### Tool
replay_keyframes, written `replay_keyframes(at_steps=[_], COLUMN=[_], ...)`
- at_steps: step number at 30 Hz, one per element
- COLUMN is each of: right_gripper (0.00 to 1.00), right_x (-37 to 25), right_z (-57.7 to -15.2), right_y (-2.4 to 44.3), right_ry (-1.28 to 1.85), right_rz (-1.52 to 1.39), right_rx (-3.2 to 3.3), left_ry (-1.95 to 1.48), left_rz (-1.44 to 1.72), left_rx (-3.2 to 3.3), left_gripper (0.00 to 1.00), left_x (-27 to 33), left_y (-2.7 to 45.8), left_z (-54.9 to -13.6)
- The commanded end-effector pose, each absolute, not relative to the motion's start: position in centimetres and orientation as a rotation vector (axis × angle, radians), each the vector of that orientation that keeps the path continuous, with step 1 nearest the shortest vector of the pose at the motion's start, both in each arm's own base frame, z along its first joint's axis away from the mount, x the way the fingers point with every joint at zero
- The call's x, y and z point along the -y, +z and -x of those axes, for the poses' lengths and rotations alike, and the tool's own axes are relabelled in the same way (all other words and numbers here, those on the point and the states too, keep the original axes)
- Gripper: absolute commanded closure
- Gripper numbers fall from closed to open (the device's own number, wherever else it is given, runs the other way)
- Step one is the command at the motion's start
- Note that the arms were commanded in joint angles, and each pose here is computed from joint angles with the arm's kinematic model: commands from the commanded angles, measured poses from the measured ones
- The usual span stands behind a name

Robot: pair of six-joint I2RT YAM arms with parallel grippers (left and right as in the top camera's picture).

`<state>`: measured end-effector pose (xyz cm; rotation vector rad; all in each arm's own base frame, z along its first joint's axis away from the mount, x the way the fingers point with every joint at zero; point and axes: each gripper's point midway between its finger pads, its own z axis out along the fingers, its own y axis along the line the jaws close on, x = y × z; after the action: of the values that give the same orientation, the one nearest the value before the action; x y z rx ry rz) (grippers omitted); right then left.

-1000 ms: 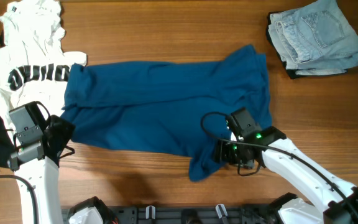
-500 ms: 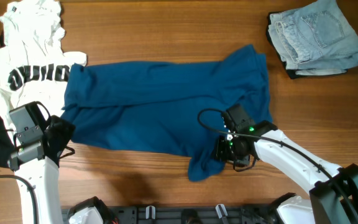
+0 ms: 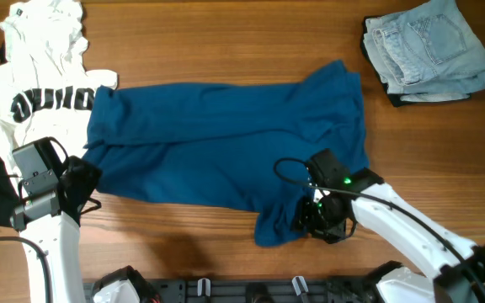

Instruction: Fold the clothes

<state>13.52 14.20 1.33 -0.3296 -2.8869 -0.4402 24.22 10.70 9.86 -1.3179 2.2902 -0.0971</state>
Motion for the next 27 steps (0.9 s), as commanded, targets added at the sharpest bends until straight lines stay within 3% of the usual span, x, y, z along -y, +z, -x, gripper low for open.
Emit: replay_keyframes(at_steps=[1,4,8,27], right_gripper=[0.46,0.49,0.62,0.60], right_x=[-13.5,-13.4,-13.0,-12.6], right_z=[-13.8,-13.7,-13.4,-13.6], right_y=[1.0,0.4,-0.4,-2.3], right_ry=[-0.389,-0.394,-0.353,-0.230], right_rz=[0.326,0.300,0.281,0.442], right_rx=[2.931,2.944,2.969,2.944], left_ry=[-0.069,-0.069,-0.069,-0.069], left_rz=[1.285,1.285,1.285,1.285], left_rx=[-2.289,-2.290,-2.289,-2.289], left_gripper=[0.96,0.96,0.96,0.96], left_x=[-11.1,-11.1,-11.1,-11.1], left_y=[10.3,10.2,10.2,10.3], left_z=[-24.5,-24.5,-24.5,-24.5])
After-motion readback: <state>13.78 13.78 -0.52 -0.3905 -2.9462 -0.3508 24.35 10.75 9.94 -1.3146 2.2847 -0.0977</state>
